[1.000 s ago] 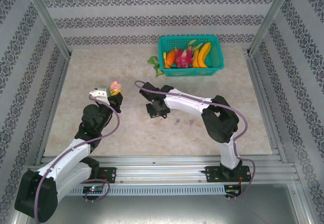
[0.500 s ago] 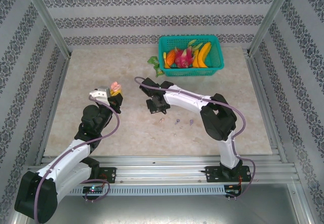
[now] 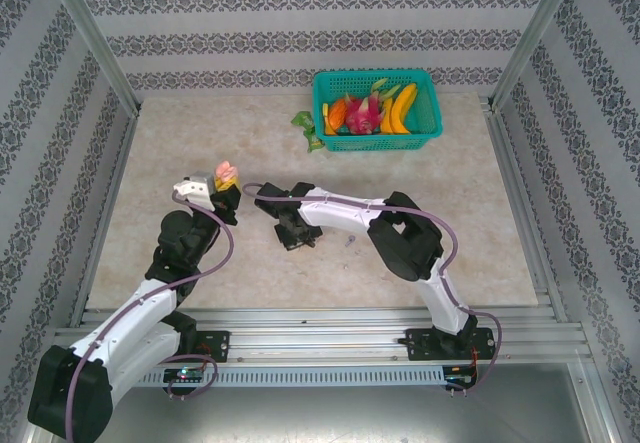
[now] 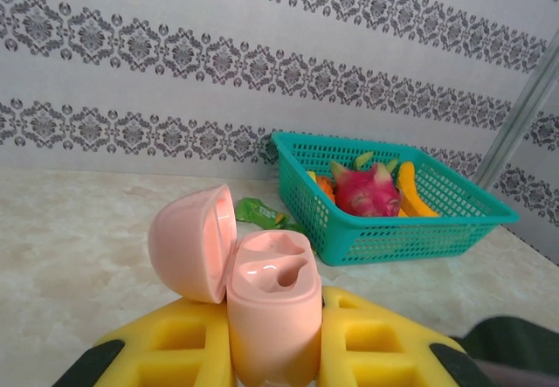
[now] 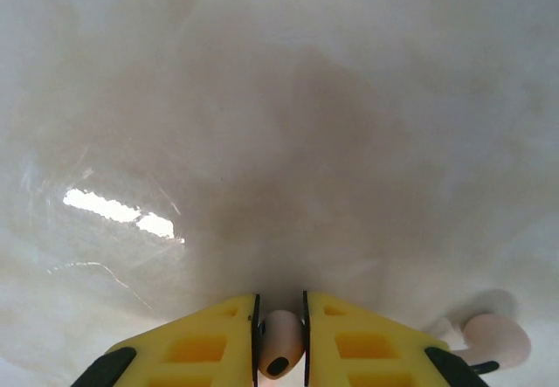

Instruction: Insert the wireless bluetooth earbuds into the charging case

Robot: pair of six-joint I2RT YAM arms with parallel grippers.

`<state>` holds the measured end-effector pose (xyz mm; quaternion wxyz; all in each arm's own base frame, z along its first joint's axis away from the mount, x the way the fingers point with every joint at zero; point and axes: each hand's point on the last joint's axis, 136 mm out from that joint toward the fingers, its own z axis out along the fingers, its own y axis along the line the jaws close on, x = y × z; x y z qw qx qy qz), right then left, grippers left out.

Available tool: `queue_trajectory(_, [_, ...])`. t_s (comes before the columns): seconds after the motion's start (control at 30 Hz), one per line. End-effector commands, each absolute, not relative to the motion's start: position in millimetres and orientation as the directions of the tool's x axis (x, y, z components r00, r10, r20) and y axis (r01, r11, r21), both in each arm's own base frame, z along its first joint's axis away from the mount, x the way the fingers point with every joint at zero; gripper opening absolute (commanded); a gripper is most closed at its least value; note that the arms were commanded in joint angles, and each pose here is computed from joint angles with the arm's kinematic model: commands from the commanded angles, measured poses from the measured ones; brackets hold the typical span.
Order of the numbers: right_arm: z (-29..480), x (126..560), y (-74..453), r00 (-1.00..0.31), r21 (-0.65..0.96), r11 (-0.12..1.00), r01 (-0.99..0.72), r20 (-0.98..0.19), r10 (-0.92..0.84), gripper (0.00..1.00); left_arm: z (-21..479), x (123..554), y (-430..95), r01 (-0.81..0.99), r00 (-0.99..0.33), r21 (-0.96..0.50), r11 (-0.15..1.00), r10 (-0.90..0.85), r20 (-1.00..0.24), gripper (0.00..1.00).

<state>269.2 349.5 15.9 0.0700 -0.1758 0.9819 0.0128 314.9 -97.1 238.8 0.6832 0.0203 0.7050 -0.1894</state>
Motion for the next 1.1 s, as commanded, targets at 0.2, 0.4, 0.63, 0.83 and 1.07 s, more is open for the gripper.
queue_trajectory(0.2, [10, 268, 351, -0.939, -0.026, 0.946, -0.324, -0.108, -0.325, 0.25, 249, 305, -110, 0.392, -0.057, -0.267, 0.881, -0.266, -0.962, 0.00])
queue_trajectory(0.4, [23, 270, 359, -0.940, 0.010, 0.947, -0.322, -0.126, -0.318, 0.32, 252, 304, -108, 0.386, -0.046, -0.267, 0.883, -0.271, -0.962, 0.00])
queue_trajectory(0.63, [49, 269, 364, -0.947, 0.094, 0.952, -0.292, -0.170, -0.274, 0.39, 253, 305, -103, 0.359, -0.036, -0.267, 0.894, -0.272, -0.962, 0.00])
queue_trajectory(0.83, [48, 267, 355, -0.952, 0.089, 0.959, -0.270, -0.171, -0.253, 0.43, 253, 305, -102, 0.355, -0.032, -0.262, 0.897, -0.269, -0.963, 0.00])
queue_trajectory(1.07, [37, 259, 352, -0.961, 0.104, 0.963, -0.250, -0.145, -0.234, 0.44, 256, 306, -101, 0.353, -0.026, -0.260, 0.899, -0.268, -0.963, 0.00])
